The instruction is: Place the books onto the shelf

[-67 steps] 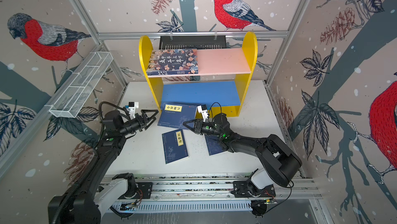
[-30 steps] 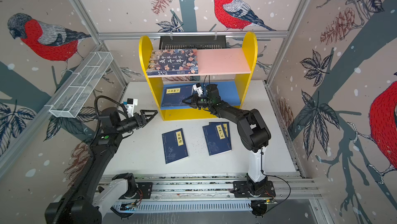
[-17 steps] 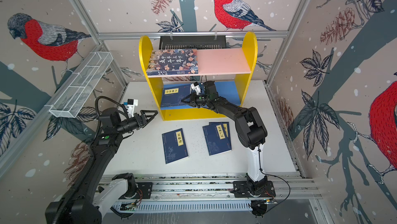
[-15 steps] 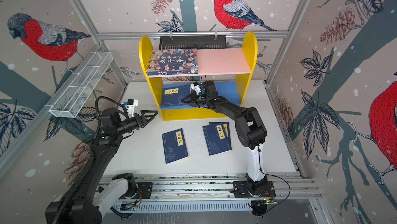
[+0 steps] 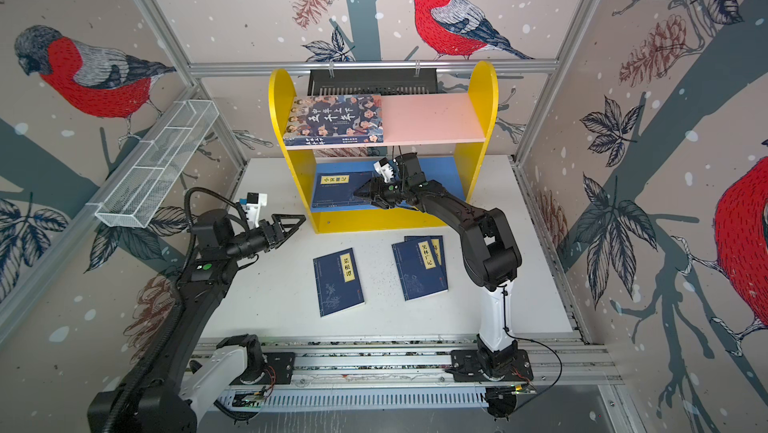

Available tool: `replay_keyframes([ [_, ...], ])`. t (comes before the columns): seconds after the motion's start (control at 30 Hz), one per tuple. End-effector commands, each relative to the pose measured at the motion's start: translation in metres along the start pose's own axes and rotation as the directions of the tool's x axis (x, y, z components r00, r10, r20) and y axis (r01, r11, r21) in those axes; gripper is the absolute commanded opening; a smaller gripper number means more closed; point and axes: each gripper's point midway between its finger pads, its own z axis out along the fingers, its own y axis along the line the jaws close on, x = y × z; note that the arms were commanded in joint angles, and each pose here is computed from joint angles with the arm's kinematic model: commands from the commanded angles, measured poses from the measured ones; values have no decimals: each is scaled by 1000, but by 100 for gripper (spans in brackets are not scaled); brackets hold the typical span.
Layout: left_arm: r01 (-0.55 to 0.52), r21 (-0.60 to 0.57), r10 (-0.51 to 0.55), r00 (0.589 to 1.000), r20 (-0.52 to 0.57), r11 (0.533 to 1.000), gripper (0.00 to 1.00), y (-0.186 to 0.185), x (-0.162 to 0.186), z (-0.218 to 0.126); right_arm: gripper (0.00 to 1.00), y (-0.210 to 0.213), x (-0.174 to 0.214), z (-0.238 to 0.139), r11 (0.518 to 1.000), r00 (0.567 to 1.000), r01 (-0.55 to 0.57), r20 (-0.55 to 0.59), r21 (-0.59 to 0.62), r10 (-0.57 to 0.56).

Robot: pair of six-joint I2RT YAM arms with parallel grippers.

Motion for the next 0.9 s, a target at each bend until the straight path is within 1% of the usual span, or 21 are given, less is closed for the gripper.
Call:
replay_keyframes([
  [0.0, -38, 28, 38, 999, 9, 999, 88, -7, -3, -1, 59, -7, -4, -7, 997, 999, 17, 29, 77, -19],
  [0.13, -36, 31, 36, 999, 6, 999, 88, -8, -3, -1, 60, -23, -8, -18, 986, 998, -20, 64, 167, 9],
  [0.2, -37, 32, 37, 999, 5, 999, 88, -8, -2, -1, 60, -29, -11, -25, 974, 997, -24, 82, 225, 6],
  [0.27, -36, 32, 36, 999, 4, 999, 88, -8, -1, -1, 61, -30, -13, -31, 968, 995, -24, 96, 250, 0],
  [0.4, -34, 32, 34, 999, 3, 999, 89, -7, -1, -1, 61, -27, -21, -39, 964, 992, -2, 125, 265, -32],
  [0.53, -41, 34, 40, 999, 8, 999, 88, -9, -2, -2, 61, -28, -31, -37, 963, 990, 12, 135, 271, -50],
  [0.87, -50, 28, 50, 999, 11, 998, 88, -9, -1, -3, 57, -28, -35, -19, 966, 993, 36, 96, 256, -63],
])
